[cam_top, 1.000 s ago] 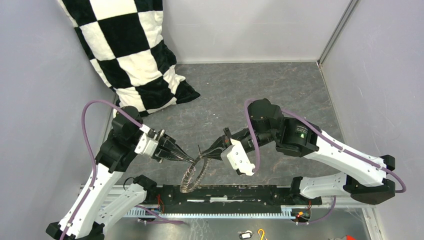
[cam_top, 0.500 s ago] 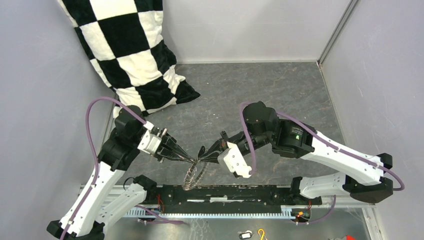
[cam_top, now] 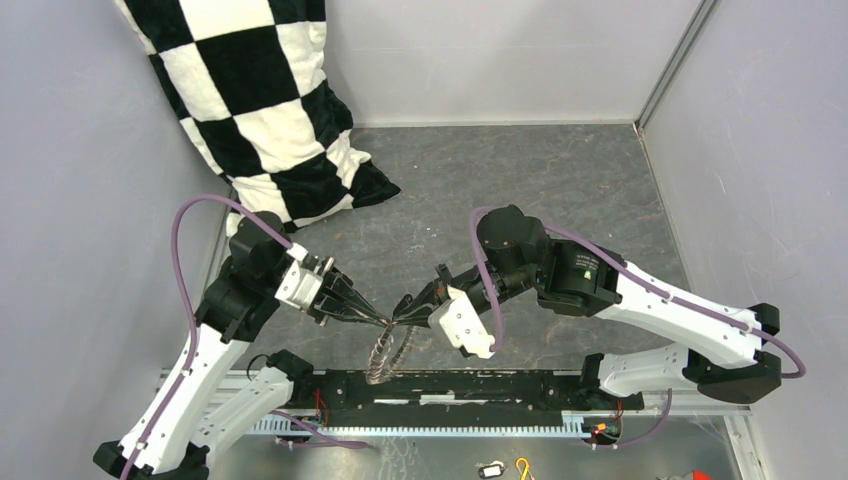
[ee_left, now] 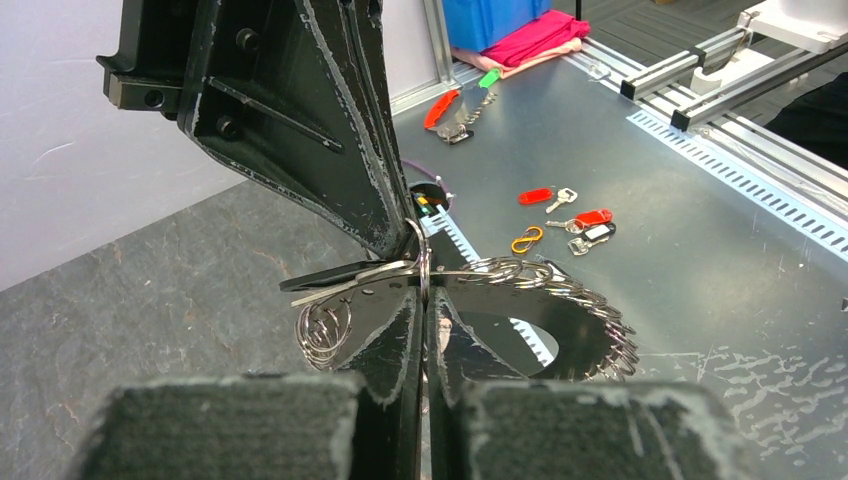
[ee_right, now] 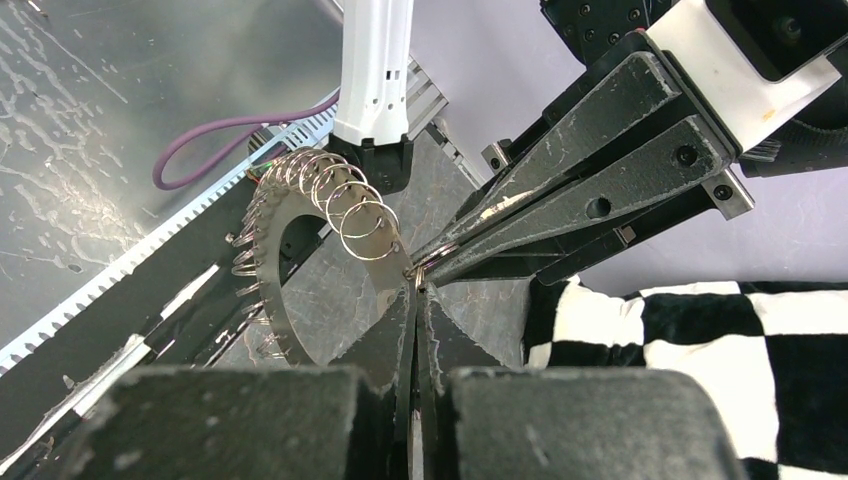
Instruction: Put the keys on the keyring
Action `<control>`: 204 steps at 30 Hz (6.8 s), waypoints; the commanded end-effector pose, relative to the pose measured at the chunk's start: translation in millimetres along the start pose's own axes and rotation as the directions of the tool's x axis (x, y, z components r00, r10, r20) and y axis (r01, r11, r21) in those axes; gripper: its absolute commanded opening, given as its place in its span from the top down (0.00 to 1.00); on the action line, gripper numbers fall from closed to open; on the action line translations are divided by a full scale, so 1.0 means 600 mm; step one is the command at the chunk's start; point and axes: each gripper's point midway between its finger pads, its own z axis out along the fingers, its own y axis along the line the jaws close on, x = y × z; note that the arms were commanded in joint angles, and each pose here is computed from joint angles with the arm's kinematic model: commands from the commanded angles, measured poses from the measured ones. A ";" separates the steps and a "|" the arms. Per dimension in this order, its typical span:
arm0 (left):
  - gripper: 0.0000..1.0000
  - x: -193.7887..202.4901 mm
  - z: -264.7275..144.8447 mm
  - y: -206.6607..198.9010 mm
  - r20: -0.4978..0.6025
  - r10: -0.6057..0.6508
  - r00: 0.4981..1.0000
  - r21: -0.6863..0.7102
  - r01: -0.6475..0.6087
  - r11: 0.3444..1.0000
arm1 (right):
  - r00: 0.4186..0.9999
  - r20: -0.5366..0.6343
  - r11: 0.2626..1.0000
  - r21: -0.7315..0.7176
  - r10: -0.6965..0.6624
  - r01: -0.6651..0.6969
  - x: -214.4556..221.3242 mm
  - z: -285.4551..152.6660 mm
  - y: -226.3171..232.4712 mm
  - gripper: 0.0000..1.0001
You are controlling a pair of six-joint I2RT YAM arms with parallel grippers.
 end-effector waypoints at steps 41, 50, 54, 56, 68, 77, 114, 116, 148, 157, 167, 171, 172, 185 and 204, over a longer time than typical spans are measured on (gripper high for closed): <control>0.98 0.043 -0.005 0.007 -0.076 -0.093 0.993 -0.083 0.087 0.993 | 0.997 0.062 0.999 0.018 -0.051 0.050 -0.029 0.026 -0.023 1.00; 0.98 0.043 -0.003 0.001 -0.100 -0.048 0.994 -0.074 0.040 0.996 | 1.000 0.020 1.000 0.017 -0.020 0.020 -0.007 0.037 -0.024 1.00; 0.98 0.041 -0.003 0.000 -0.105 -0.027 0.994 -0.075 0.020 0.997 | 0.999 -0.034 0.999 0.037 -0.006 0.008 0.016 0.039 -0.029 1.00; 0.98 0.041 -0.003 -0.001 -0.106 -0.021 0.994 -0.074 0.013 0.997 | 0.999 -0.050 0.999 0.048 -0.003 0.005 0.024 0.040 -0.031 1.00; 0.98 0.041 -0.004 -0.001 -0.124 0.010 0.992 -0.087 -0.020 0.996 | 0.974 -0.218 0.988 0.149 0.061 -0.028 0.091 0.031 -0.047 1.00; 0.97 0.049 -0.009 0.005 -0.156 0.038 0.987 -0.115 -0.057 0.992 | 0.975 -0.203 0.987 0.150 0.086 -0.056 0.086 0.023 -0.032 1.00; 0.74 0.046 -0.017 0.021 -0.109 -0.138 0.984 -0.298 0.100 0.949 | 0.999 -0.038 0.974 0.227 0.019 -0.009 0.008 -0.006 -0.050 1.00; 0.77 0.045 -0.014 0.014 -0.097 -0.144 0.985 -0.277 0.112 0.954 | 0.999 -0.034 0.974 0.227 0.019 -0.011 0.007 -0.005 -0.049 1.00; 0.98 0.054 -0.021 0.013 -0.255 0.057 0.965 -0.117 -0.090 0.989 | 0.995 -0.079 0.984 0.169 0.061 -0.047 0.027 0.019 -0.053 1.00; 0.98 0.050 -0.020 0.012 -0.252 0.083 0.964 -0.105 -0.113 0.988 | 0.981 -0.151 0.974 0.210 0.119 -0.086 0.066 0.032 -0.067 1.00; 0.98 0.040 -0.023 0.039 -0.245 0.093 0.965 -0.187 -0.141 0.972 | 0.963 -0.185 0.955 0.258 0.197 -0.146 0.074 0.027 -0.082 0.71; 0.98 0.032 -0.024 0.048 -0.221 0.103 0.970 -0.246 -0.157 0.956 | 0.950 -0.196 0.939 0.292 0.243 -0.180 0.068 0.017 -0.094 0.62; 0.98 0.031 -0.024 0.047 -0.214 0.104 0.971 -0.255 -0.159 0.954 | 0.947 -0.202 0.937 0.297 0.248 -0.182 0.067 0.014 -0.098 0.61; 0.98 0.025 -0.023 0.049 -0.160 0.075 0.984 -0.315 -0.123 0.941 | 0.923 -0.267 0.879 0.458 0.278 -0.132 0.049 -0.048 -0.155 0.51; 0.98 0.012 -0.026 0.058 -0.158 0.086 0.984 -0.342 -0.136 0.930 | 0.886 -0.172 0.883 0.283 0.432 -0.375 0.017 -0.026 -0.078 0.56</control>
